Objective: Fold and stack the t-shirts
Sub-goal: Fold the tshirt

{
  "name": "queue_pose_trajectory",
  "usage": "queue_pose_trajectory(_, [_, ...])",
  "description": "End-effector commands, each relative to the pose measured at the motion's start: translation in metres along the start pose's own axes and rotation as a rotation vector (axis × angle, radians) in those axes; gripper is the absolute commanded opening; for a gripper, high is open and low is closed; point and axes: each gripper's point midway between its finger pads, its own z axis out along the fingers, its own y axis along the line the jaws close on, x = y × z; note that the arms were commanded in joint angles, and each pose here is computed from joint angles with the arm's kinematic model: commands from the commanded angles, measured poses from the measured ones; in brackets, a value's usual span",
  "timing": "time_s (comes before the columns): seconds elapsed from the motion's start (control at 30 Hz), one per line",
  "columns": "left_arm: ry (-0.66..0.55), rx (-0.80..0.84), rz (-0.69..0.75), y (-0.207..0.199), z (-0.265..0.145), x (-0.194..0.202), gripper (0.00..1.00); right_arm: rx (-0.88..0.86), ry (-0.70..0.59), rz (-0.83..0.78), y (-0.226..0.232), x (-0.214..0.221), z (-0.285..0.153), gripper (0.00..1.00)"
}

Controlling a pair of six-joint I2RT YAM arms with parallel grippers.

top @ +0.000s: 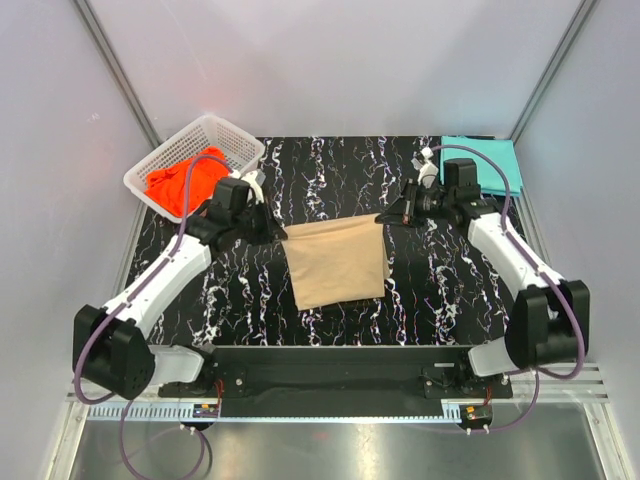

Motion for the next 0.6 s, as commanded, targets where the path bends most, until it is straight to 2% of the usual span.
queue_pose_trajectory(0.0, [0.019,-0.152,-0.059,0.036,0.012,0.001,0.00,-0.036,-0.022,-0.054,-0.001,-0.030,0.016,0.00])
queue_pose_trajectory(0.13, [0.053,-0.268,-0.107,0.075,0.032,0.000,0.00,-0.082,0.031,0.042,-0.033,-0.039,0.059,0.00])
queue_pose_trajectory(0.2, [0.054,-0.315,-0.112,0.094,0.044,-0.002,0.00,-0.124,0.051,0.035,-0.036,-0.051,0.076,0.00])
queue_pose_trajectory(0.23, [0.046,-0.328,-0.123,0.104,0.047,-0.007,0.00,-0.115,0.080,0.080,-0.056,-0.046,0.095,0.00])
queue_pose_trajectory(0.33, [0.006,-0.297,-0.116,0.114,0.067,-0.028,0.00,-0.162,0.085,0.128,-0.063,-0.059,0.118,0.02])
queue_pose_trajectory(0.4, [0.005,-0.257,-0.115,0.116,0.085,-0.042,0.00,-0.162,0.082,0.141,-0.079,-0.062,0.135,0.17])
queue_pose_trajectory(0.43, [0.001,-0.241,-0.112,0.113,0.088,-0.055,0.12,-0.143,0.080,0.157,-0.087,-0.066,0.142,0.25])
queue_pose_trajectory(0.47, [0.047,-0.285,-0.123,0.128,0.100,-0.048,0.13,-0.143,0.075,0.145,-0.088,-0.071,0.145,0.35])
queue_pose_trajectory(0.57, [0.098,-0.429,-0.166,0.157,0.103,-0.050,0.17,-0.061,0.103,0.144,-0.098,-0.075,0.147,0.52])
